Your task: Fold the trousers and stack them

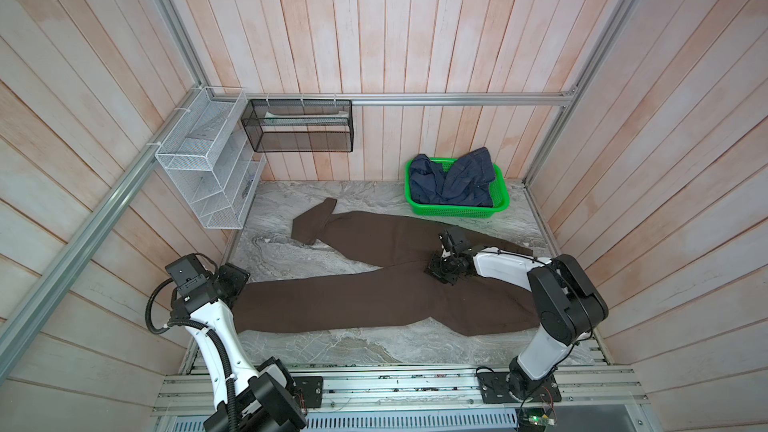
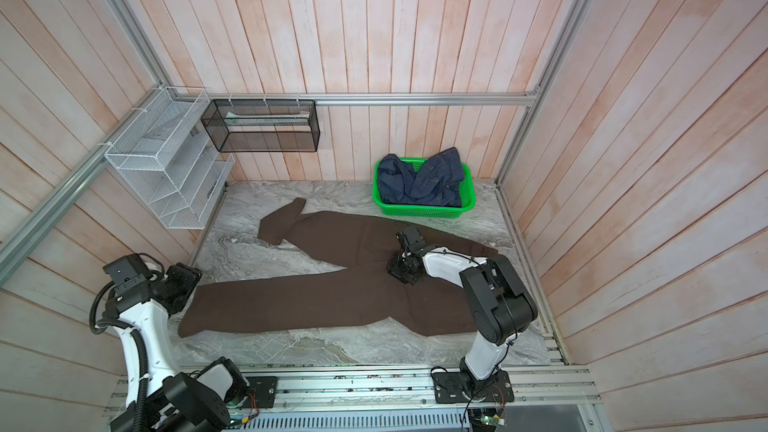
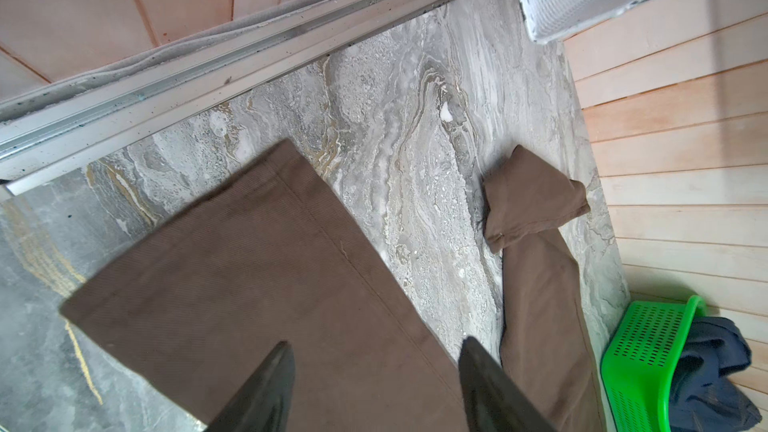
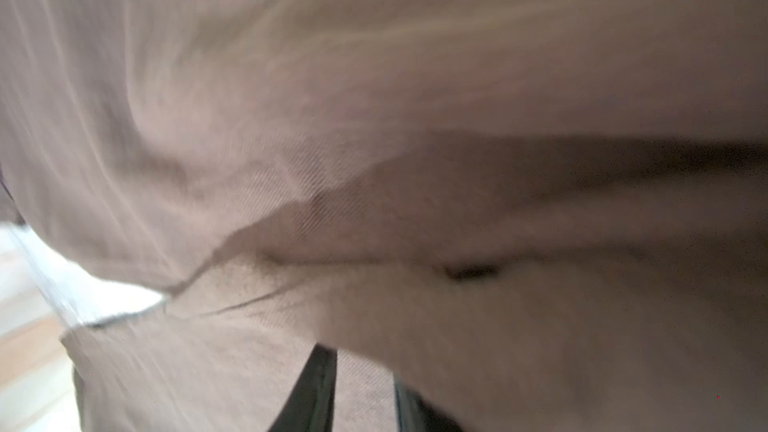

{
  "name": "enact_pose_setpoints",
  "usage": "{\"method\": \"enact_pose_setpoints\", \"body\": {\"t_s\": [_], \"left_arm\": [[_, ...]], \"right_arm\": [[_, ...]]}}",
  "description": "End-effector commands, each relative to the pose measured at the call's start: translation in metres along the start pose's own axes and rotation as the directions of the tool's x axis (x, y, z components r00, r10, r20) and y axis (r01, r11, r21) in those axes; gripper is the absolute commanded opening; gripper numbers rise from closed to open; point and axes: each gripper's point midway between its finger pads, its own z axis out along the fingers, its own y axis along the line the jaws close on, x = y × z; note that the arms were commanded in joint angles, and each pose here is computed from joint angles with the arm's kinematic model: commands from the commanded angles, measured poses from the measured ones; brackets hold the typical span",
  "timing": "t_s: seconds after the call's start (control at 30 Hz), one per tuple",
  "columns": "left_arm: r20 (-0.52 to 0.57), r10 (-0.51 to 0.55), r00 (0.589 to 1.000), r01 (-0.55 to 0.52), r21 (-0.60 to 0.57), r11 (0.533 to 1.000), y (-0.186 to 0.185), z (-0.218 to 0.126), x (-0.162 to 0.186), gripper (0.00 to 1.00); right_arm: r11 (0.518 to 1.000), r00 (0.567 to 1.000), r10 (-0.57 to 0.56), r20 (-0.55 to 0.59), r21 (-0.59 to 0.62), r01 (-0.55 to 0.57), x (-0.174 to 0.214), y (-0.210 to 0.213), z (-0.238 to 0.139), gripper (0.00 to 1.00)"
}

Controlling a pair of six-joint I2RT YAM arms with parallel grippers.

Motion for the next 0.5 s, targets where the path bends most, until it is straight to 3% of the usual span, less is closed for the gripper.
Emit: {"method": "enact_pose_setpoints", "body": {"t_s": [0.0, 0.47], "left_arm": [[-0.005, 0.041, 0.999, -0.041, 0.033, 0.999, -0.013, -0.002, -0.002, 0.65], [-0.129, 0.030, 0.991, -0.032, -0.015, 0.999, 0.001, 0.043, 0.028, 0.66]], "right_arm": [[0.966, 0.997, 0.071, -0.013, 0.249, -0.065, 0.004, -0.090, 0.006, 0.28], [0.955, 0.983, 0.131, 0.130, 0.248, -0.160, -0.056, -0.125, -0.048, 0.30]]}}
